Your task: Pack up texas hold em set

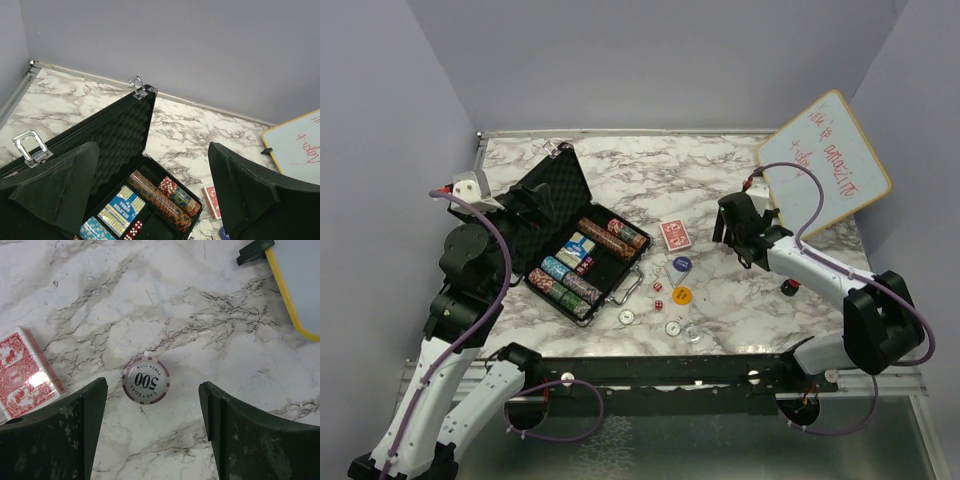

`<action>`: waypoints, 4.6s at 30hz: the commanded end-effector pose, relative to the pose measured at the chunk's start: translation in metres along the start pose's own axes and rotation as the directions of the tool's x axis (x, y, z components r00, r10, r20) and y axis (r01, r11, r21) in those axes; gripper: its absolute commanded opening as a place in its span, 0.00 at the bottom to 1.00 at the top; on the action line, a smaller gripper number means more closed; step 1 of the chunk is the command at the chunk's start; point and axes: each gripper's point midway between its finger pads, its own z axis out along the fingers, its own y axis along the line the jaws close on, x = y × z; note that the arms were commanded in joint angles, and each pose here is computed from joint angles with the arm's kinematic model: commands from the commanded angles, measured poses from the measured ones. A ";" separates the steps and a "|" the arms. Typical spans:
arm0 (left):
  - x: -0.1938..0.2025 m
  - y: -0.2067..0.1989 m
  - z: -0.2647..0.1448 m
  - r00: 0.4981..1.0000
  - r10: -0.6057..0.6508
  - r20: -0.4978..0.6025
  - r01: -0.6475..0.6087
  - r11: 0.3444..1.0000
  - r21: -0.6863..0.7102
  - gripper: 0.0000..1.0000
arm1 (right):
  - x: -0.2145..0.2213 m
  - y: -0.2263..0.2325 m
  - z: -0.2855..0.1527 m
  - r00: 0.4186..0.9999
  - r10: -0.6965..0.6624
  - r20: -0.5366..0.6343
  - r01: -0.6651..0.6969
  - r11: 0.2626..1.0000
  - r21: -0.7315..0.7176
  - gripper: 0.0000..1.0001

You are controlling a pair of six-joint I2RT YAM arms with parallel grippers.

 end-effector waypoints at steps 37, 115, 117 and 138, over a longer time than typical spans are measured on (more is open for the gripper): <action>0.169 -0.133 -0.058 0.737 -0.073 -0.672 0.591 0.552 0.589 0.99 | -0.014 0.151 -0.195 0.980 -0.186 0.071 0.094 0.115 -0.989 0.25; 0.150 -0.125 -0.033 0.866 -0.227 -0.445 0.452 0.736 0.504 0.00 | -0.034 0.262 -0.215 0.954 0.286 -0.087 -0.195 0.374 -0.907 0.62; 0.148 -0.123 -0.033 0.866 -0.244 -0.437 0.459 0.736 0.497 0.00 | -0.036 0.260 -0.214 0.946 0.313 -0.089 -0.207 0.369 -0.906 0.62; 0.135 -0.113 -0.037 0.860 -0.329 -0.391 0.495 0.725 0.479 0.00 | -0.027 0.284 -0.213 0.974 0.201 -0.100 -0.172 0.382 -0.908 0.55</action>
